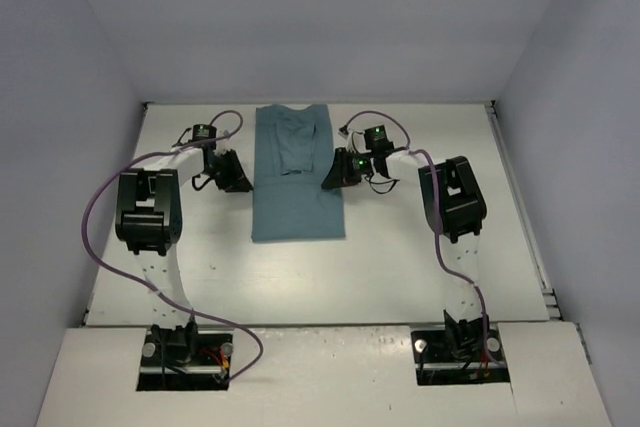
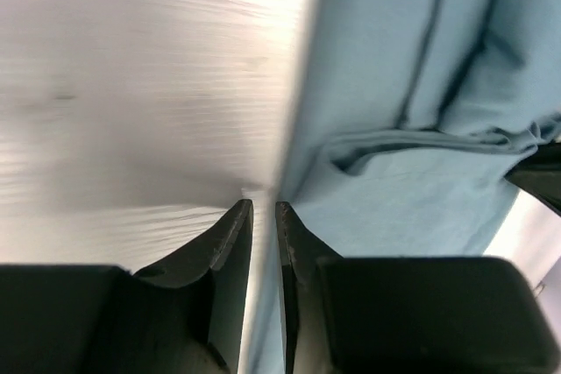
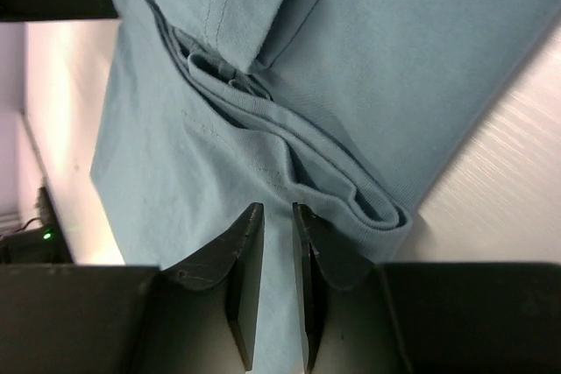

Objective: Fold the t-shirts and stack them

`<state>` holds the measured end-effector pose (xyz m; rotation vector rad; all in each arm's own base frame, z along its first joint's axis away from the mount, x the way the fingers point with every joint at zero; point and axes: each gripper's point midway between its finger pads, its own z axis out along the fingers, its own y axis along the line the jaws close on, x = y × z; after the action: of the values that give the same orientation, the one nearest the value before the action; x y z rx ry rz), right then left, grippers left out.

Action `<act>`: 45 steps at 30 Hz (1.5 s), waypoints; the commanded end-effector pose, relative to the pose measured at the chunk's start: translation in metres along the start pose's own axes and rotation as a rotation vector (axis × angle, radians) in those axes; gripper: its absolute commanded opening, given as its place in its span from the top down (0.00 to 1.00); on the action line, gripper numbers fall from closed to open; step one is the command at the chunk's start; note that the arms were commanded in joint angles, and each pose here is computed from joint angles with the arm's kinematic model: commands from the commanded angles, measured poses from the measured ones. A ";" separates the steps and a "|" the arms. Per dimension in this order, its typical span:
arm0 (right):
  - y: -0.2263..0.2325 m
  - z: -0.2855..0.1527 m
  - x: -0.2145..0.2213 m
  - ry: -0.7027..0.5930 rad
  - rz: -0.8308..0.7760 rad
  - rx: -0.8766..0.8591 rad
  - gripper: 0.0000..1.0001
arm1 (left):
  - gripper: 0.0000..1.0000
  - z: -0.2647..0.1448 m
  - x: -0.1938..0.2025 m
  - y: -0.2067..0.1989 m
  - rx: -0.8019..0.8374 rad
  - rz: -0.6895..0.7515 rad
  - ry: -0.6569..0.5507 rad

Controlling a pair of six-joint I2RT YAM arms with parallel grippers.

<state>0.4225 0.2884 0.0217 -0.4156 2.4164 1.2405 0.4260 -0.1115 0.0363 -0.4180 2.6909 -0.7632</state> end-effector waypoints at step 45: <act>0.030 -0.061 0.138 -0.129 0.307 0.403 0.42 | 0.54 -0.042 0.148 0.011 -0.106 -0.129 0.093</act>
<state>0.2780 0.2407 0.0251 0.1122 2.5799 0.8113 0.2526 -0.1326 0.0301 -0.6049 2.8839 -0.6860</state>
